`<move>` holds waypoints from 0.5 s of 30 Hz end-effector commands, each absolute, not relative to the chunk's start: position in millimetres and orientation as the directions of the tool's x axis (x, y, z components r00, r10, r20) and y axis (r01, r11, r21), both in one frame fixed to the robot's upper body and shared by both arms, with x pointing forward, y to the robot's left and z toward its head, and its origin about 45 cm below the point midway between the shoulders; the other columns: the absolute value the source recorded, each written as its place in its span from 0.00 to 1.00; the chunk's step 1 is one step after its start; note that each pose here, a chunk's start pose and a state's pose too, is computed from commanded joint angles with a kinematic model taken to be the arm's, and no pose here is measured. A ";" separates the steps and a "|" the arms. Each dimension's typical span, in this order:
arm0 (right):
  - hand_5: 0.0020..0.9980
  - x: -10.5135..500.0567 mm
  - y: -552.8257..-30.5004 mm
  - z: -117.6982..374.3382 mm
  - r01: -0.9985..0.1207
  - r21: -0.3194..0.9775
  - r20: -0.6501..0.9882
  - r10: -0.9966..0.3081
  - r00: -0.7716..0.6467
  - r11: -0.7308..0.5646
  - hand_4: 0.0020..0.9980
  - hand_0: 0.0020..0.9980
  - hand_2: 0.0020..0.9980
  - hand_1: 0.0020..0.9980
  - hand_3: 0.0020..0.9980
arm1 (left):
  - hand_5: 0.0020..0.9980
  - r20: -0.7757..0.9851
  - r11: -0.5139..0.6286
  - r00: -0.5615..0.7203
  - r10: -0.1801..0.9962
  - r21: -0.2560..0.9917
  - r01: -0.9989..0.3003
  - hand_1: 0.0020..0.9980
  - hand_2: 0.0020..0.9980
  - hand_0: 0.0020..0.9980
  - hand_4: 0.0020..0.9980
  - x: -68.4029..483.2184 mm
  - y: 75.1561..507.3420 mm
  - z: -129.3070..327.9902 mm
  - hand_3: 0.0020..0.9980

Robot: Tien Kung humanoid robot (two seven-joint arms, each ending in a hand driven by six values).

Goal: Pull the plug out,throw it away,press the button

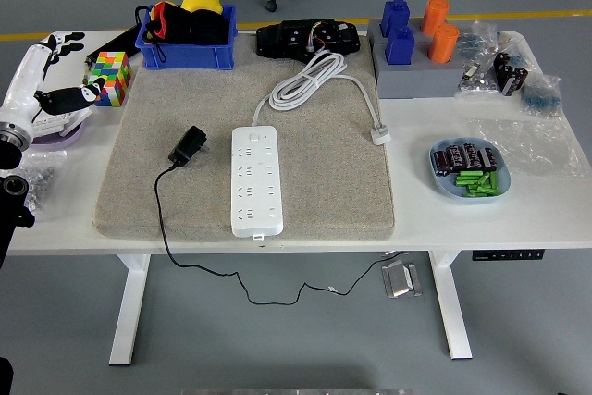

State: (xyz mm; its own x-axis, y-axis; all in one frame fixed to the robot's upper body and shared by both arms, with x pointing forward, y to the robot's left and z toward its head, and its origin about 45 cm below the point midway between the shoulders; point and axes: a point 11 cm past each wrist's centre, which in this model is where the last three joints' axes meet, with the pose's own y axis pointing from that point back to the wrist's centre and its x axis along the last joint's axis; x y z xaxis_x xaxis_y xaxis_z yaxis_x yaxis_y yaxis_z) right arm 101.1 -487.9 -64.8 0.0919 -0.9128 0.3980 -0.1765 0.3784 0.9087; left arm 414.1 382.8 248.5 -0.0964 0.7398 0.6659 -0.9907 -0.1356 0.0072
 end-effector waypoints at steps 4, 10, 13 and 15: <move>0.66 102.8 -490.2 -63.3 -0.178 0.907 0.401 -0.911 0.095 0.381 0.89 0.77 0.72 0.73 0.71 | 0.01 0.668 -0.140 -0.104 0.737 0.001 -0.990 0.88 0.83 0.88 0.71 415.1 384.6 252.3 0.83; 0.66 98.5 -489.7 -64.5 -0.171 0.910 0.398 -0.912 0.097 0.379 0.89 0.77 0.72 0.73 0.71 | 0.01 0.671 -0.143 -0.098 0.735 0.012 -0.990 0.88 0.83 0.88 0.71 412.8 384.8 250.0 0.83; 0.66 98.0 -488.6 -65.2 -0.170 0.910 0.397 -0.913 0.096 0.378 0.89 0.77 0.72 0.73 0.71 | 0.01 0.670 -0.142 -0.096 0.737 0.015 -0.990 0.88 0.83 0.88 0.71 411.6 384.7 248.7 0.83; 0.66 97.9 -488.1 -65.4 -0.171 0.911 0.394 -0.914 0.097 0.375 0.89 0.77 0.72 0.73 0.71 | 0.02 0.668 -0.142 -0.095 0.738 0.015 -0.990 0.88 0.83 0.88 0.70 411.2 384.2 248.3 0.83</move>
